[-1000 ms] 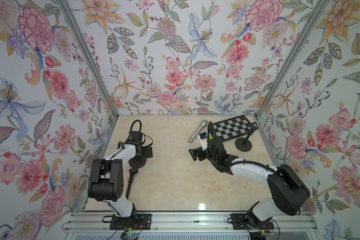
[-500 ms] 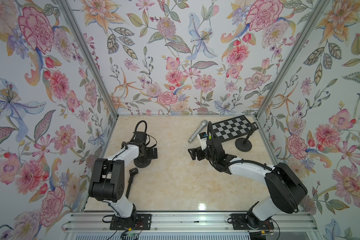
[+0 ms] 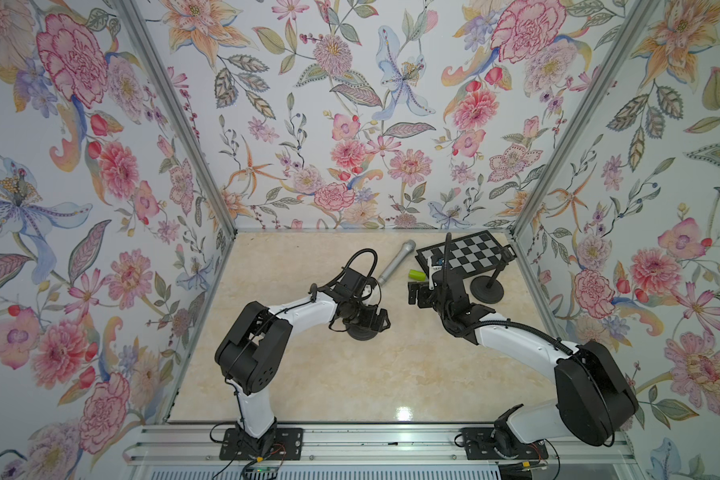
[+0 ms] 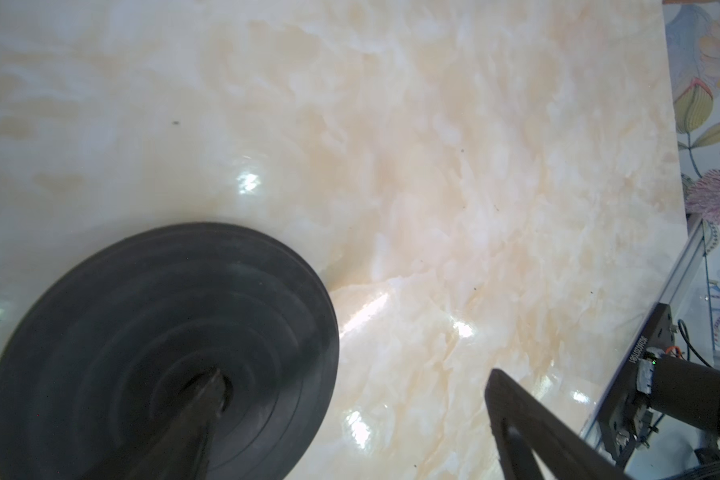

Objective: Assemble a microphone stand
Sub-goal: Move the microphone stand base to the center of the board, then pick up the microphone stand pole from the center of the board.

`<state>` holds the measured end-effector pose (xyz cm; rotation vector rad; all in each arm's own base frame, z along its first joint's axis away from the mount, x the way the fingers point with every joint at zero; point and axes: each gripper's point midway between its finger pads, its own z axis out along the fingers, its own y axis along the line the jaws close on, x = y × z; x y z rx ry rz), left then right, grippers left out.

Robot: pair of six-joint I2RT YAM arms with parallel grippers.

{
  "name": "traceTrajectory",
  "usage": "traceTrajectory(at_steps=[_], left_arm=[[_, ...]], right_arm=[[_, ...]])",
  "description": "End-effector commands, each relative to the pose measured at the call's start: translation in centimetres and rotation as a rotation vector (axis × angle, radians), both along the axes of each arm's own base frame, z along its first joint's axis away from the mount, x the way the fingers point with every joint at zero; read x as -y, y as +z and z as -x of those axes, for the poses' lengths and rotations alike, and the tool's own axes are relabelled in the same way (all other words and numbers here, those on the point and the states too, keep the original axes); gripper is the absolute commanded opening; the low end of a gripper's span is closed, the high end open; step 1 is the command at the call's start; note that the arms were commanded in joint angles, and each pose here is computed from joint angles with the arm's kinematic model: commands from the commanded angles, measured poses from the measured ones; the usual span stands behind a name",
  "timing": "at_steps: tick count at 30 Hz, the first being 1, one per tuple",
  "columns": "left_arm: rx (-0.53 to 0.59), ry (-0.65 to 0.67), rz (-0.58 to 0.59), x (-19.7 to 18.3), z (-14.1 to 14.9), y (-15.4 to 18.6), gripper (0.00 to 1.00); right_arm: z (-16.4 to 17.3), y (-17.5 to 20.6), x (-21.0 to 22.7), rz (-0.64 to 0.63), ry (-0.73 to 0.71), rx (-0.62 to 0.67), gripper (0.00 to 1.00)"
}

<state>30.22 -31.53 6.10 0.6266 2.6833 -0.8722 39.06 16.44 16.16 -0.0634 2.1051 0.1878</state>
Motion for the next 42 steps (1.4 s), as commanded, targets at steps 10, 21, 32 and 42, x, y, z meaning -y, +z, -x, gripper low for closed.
traceTrajectory(at_steps=[10,21,32,42], left_arm=[[0.018,-0.326,0.353,4.7,4.5,8.2,0.99],[0.143,0.619,-0.139,-20.2,-6.4,7.9,0.99],[-0.254,1.262,-0.259,-32.4,1.2,2.4,0.97],[-0.272,1.188,-0.485,-35.0,4.7,1.6,0.93]], right_arm=[[1.5,0.9,4.4,-0.257,0.044,-0.043,1.0],[1.6,0.9,-2.2,-0.133,0.294,-0.047,1.0],[0.7,0.5,-5.5,-0.021,0.386,-0.018,1.0],[1.3,-0.1,-4.6,0.042,0.375,-0.011,1.0]])
